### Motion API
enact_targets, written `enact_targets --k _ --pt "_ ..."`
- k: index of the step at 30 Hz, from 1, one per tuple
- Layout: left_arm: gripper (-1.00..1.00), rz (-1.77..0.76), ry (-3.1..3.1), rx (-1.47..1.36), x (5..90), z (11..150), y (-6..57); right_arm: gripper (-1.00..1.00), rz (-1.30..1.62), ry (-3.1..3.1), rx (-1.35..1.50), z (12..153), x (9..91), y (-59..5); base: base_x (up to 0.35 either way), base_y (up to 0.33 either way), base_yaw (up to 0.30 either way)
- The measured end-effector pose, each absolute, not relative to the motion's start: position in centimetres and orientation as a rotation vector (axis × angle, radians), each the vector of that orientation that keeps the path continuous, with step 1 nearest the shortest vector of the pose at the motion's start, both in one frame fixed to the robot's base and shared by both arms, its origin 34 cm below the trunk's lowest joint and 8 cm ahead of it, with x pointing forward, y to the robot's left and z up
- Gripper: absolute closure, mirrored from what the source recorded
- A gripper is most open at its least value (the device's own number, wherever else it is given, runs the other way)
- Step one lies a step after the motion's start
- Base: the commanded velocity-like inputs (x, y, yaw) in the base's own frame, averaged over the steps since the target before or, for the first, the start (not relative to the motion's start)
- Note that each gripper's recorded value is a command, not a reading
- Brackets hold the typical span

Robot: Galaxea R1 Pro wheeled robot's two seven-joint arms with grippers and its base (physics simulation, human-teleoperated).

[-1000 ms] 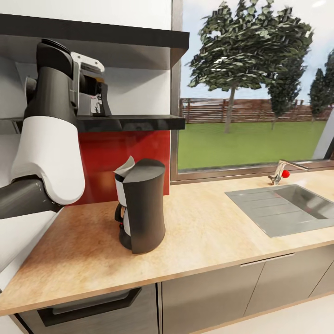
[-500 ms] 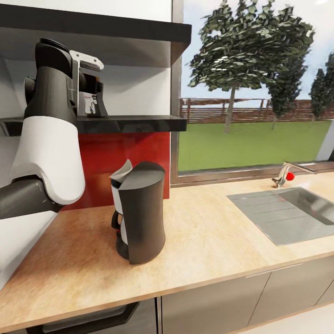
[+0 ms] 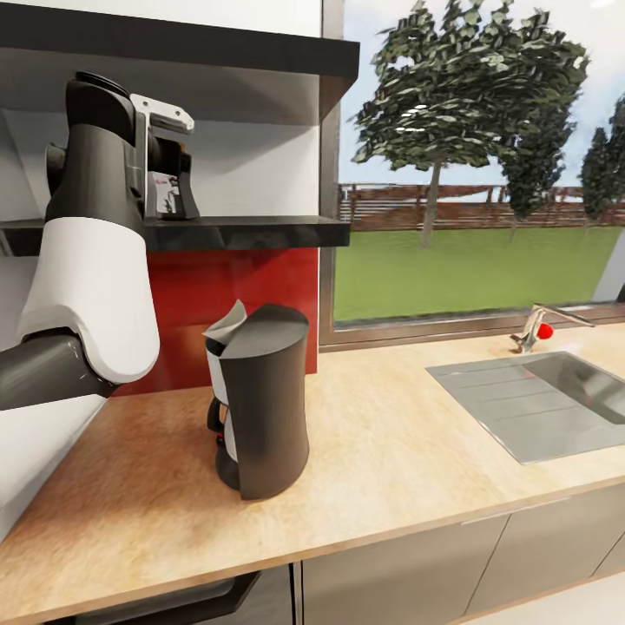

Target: Set up a coffee station on the kitchen countertop: keep the coffee maker on the countertop, move the bottle of coffee from the kitchen shelf to the counter next to the coffee maker, place a paper coffee filter on top of the coffee maker, put the saucer next to the coffee maker with the coffee cup on the saucer, and place the electric kettle next to the coffee maker.

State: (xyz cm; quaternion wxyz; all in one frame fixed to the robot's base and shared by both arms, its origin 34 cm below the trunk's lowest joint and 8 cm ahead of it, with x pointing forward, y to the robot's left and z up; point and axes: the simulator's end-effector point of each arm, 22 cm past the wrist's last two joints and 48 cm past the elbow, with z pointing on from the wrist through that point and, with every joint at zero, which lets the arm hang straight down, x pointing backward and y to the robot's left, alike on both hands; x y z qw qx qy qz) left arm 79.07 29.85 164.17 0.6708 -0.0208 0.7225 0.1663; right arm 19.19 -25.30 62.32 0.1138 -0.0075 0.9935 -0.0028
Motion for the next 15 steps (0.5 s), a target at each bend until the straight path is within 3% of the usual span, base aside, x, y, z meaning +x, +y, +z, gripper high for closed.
enact_targets --k 7,15 --pt "-1.00 0.376 1.626 -0.049 79.03 164.23 29.92 -1.00 -0.007 2.913 -0.022 62.32 19.19 -25.26 0.034 0.000 0.000" --pt "-1.00 0.381 1.625 -0.053 78.99 164.25 30.09 -1.00 -0.008 2.913 -0.023 62.32 19.18 -25.31 0.183 0.000 0.000"
